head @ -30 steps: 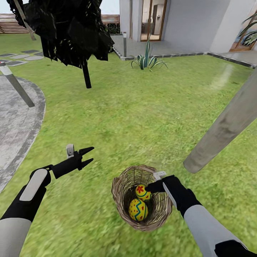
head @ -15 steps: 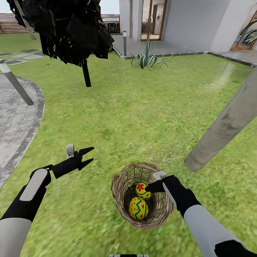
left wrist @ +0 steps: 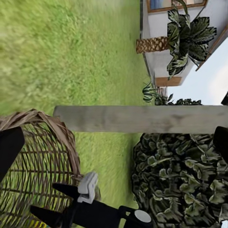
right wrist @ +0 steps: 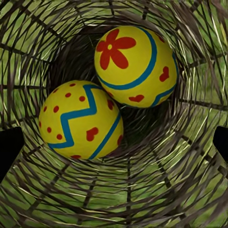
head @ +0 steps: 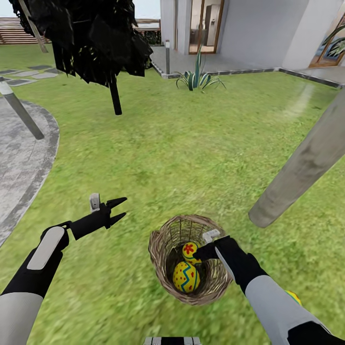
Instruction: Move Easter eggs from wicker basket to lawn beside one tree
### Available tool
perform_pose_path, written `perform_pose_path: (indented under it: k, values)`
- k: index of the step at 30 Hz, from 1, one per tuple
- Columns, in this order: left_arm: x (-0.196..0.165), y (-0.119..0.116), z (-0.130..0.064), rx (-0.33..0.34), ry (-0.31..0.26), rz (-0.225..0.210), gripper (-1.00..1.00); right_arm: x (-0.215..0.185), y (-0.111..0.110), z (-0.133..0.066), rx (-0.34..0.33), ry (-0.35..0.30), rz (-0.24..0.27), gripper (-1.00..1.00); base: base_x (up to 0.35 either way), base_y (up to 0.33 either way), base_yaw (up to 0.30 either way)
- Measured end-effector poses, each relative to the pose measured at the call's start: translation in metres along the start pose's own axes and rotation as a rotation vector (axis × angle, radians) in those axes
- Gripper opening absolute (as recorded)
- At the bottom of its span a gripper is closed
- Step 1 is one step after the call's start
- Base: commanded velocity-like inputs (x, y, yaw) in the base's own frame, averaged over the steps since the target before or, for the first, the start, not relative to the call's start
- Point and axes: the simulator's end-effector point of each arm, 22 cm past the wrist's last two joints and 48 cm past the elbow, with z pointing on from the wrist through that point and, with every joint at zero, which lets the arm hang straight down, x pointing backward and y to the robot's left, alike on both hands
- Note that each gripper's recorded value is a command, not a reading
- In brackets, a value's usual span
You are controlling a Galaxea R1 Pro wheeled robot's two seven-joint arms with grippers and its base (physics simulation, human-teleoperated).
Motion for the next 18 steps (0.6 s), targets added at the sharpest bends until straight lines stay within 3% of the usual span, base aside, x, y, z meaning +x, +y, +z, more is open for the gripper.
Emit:
perform_pose_path:
  k: [5,18]
  values:
    - [0.0032,0.0103,0.0012,0.001,0.001,0.001,1.00,0.0034,0.0000,0.0097,0.000,-0.009,-0.004,1.00,0.000,0.000,0.000]
    - [-0.0045,0.0044,-0.0043,0.031,-0.017,-0.006,1.00,-0.0003,-0.0005,0.0081,0.002,-0.018,-0.010,1.00,0.000,0.000,0.000]
